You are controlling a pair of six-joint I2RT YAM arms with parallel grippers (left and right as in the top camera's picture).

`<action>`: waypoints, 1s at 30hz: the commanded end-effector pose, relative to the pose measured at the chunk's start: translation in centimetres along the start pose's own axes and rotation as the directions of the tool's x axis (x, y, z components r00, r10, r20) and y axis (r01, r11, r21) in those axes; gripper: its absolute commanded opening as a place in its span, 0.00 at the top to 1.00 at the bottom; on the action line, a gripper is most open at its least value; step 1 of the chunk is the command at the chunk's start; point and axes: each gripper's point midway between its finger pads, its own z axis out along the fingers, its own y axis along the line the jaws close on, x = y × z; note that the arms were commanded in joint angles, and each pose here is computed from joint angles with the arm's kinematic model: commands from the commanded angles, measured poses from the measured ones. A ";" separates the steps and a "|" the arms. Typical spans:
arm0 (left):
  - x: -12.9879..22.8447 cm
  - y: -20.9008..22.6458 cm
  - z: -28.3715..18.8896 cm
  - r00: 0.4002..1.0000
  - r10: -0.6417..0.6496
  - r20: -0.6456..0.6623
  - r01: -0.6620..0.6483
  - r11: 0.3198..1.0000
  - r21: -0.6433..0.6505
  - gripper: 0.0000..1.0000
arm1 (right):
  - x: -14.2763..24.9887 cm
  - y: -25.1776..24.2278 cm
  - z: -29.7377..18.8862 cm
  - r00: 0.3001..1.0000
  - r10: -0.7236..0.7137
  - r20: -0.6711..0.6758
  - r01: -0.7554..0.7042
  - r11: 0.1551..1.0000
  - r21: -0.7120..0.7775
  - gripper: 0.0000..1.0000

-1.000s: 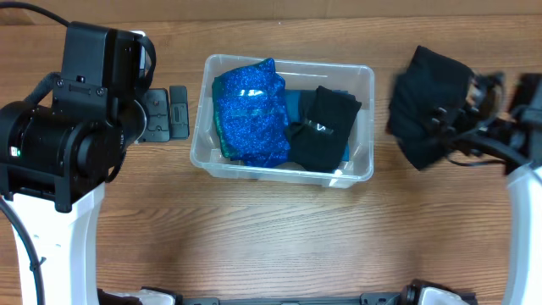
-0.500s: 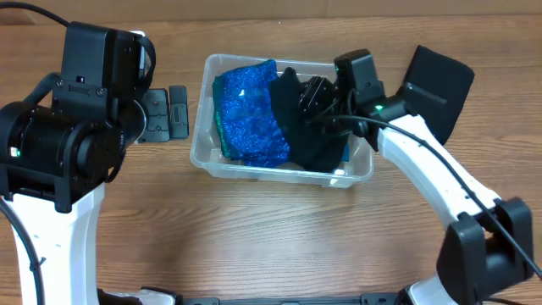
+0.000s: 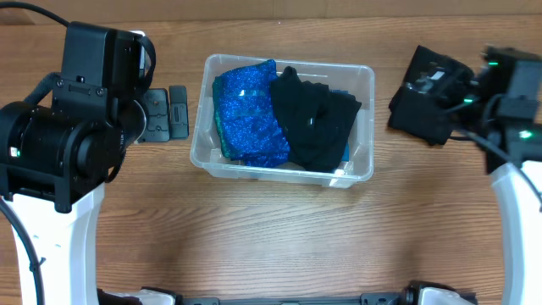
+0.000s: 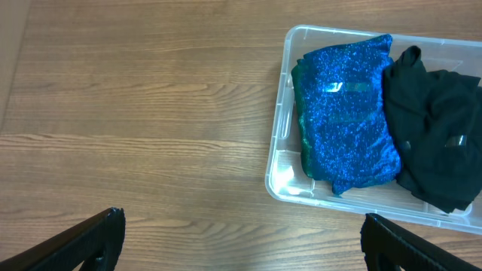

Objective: Pack container
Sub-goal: 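Drop the small black item into the container, release, then grasp the remaining black folded cloth with the right gripper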

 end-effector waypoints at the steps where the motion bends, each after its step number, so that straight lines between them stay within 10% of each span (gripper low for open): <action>1: -0.1 0.4 -0.2 1.000 0.010 0.009 -0.010 1.000 -0.015 0.00 | -2.5 -8.1 3.1 0.999 0.010 -0.033 -0.005 0.988 0.155 0.00; 17: -0.1 0.4 -0.2 1.000 0.010 0.010 -0.010 1.000 -0.015 0.00 | 1.3 -17.6 20.5 0.956 0.153 -0.248 -0.133 0.987 0.095 0.04; 21: -0.1 0.4 -0.2 1.000 0.010 0.010 -0.010 1.000 -0.015 0.00 | 2.0 -17.4 21.9 0.955 0.141 -0.260 -0.125 0.989 0.076 0.25; 26: -0.1 0.4 -0.2 1.000 0.010 0.009 -0.010 1.000 -0.015 0.00 | 2.9 -16.3 21.4 0.942 0.145 -0.302 -0.134 0.989 0.056 0.90; 30: -0.1 0.4 -0.2 1.000 0.010 0.010 -0.010 1.000 -0.015 0.00 | 1.0 -13.4 17.2 0.943 0.141 -0.301 -0.136 0.990 0.036 0.96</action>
